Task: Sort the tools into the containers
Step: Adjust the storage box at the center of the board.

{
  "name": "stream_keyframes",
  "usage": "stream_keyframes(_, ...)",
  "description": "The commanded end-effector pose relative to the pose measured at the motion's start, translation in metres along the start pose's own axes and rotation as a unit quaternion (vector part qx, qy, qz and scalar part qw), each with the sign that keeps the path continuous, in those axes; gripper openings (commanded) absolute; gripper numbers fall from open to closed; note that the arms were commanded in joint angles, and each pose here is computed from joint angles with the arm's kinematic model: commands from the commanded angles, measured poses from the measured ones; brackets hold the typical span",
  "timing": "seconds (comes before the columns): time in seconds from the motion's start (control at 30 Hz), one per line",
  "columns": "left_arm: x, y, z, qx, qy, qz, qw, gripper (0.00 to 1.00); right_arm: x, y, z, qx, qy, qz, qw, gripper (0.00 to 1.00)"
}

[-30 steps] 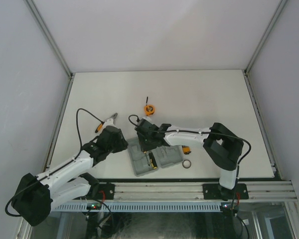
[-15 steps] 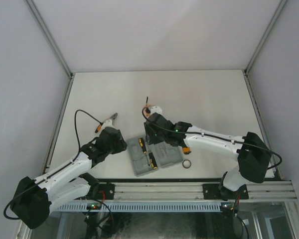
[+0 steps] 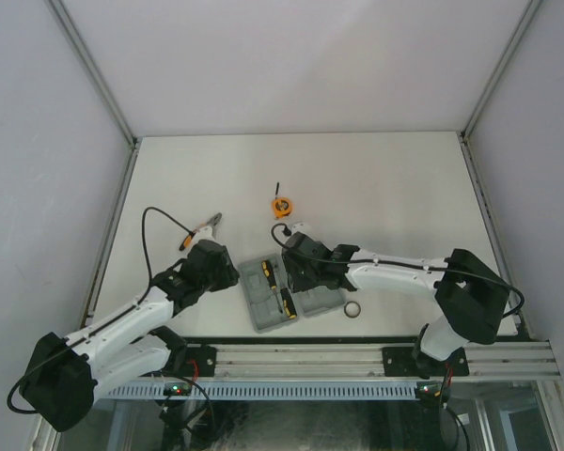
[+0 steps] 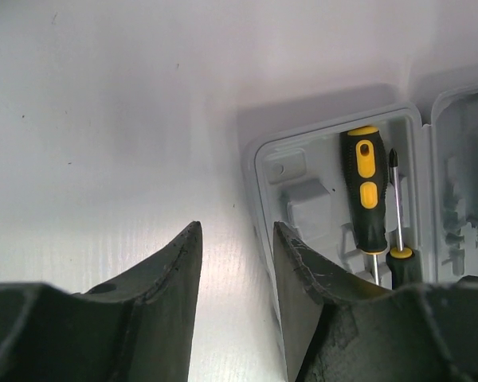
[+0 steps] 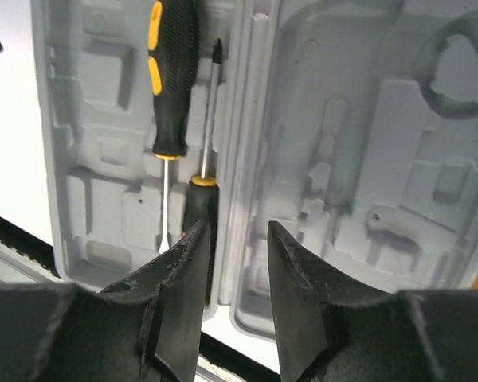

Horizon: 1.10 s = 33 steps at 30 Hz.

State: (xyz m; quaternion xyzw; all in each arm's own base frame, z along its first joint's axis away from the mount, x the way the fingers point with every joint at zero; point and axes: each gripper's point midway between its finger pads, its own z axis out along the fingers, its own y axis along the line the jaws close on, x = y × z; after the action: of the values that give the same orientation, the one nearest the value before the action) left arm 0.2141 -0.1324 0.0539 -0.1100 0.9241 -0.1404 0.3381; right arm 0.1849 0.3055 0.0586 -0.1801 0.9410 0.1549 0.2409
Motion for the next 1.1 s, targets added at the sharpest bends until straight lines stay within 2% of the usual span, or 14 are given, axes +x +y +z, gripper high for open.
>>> stream_keyframes(0.0, -0.007, -0.002, -0.001, 0.003, -0.011, 0.005, 1.000, 0.45, -0.022, 0.018, 0.007, -0.040, -0.029, 0.033, 0.998, 0.34)
stream_keyframes(0.27, -0.009, -0.001, -0.001, -0.001, -0.014, 0.004, 1.000, 0.45, -0.018, 0.005, 0.024, -0.010, -0.015, 0.045, 0.999, 0.25)
stream_keyframes(0.43, -0.010, 0.000, -0.001, -0.003, -0.017, 0.003, 1.000, 0.46, -0.014, 0.001, 0.034, 0.000, -0.003, 0.049, 0.999, 0.23)
stream_keyframes(0.6, -0.019, 0.005, -0.006, -0.022, -0.035, -0.003, 0.999, 0.53, -0.018, -0.010, 0.045, 0.017, -0.006, 0.073, 0.997, 0.23)
stream_keyframes(0.83, -0.042, 0.011, -0.017, -0.059, -0.067, 0.002, 0.996, 0.59, -0.042, -0.020, 0.053, 0.015, -0.028, 0.106, 0.994, 0.22)
stream_keyframes(0.93, -0.047, 0.009, -0.018, -0.063, -0.068, 0.003, 0.996, 0.65, -0.056, -0.017, 0.056, 0.007, -0.038, 0.102, 0.994, 0.23)
stream_keyframes(1.07, -0.051, 0.007, -0.020, -0.063, -0.073, 0.001, 0.995, 0.65, -0.081, -0.006, 0.050, -0.020, -0.061, 0.083, 0.994, 0.24)
